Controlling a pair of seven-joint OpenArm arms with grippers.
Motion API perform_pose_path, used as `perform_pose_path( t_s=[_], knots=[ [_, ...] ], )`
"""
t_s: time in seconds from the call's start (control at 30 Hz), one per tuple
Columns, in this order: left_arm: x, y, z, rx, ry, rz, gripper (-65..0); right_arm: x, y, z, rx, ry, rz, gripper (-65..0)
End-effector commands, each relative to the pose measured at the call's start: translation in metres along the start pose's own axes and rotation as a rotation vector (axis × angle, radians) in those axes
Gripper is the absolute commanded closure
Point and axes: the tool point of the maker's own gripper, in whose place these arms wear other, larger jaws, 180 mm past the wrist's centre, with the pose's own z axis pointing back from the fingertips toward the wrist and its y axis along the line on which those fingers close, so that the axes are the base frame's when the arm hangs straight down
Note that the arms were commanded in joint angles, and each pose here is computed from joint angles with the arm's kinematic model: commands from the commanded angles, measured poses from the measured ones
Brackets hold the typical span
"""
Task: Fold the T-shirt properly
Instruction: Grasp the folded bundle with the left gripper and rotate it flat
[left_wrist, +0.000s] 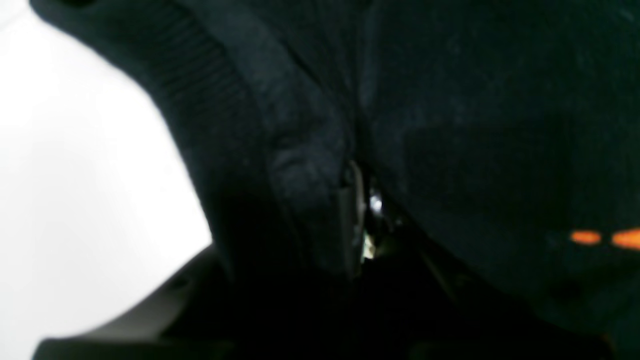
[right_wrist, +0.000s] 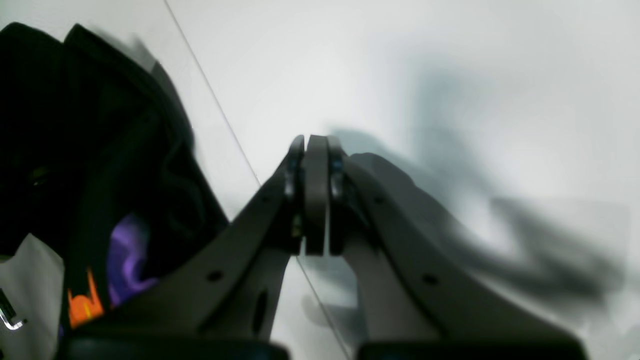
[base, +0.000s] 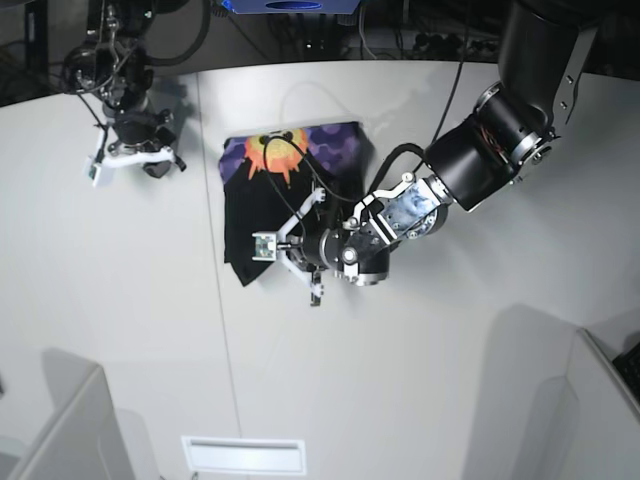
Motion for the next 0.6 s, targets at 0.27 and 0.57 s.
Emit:
perform_pose_path(
  t_s=[0.27, 0.57],
  knots=[
    [0.022, 0.009, 0.003, 0.015, -0.047, -0.028, 0.0, 0.007, 0.0, 0.003, 0.004, -0.028, 0.012, 0.0],
    [0.04, -0.014, 0.0, -0.051, -0.078, -0.194, 0.0, 0.009, 0.0, 0.003, 0.006, -0.03, 0.014, 0.0]
  ],
)
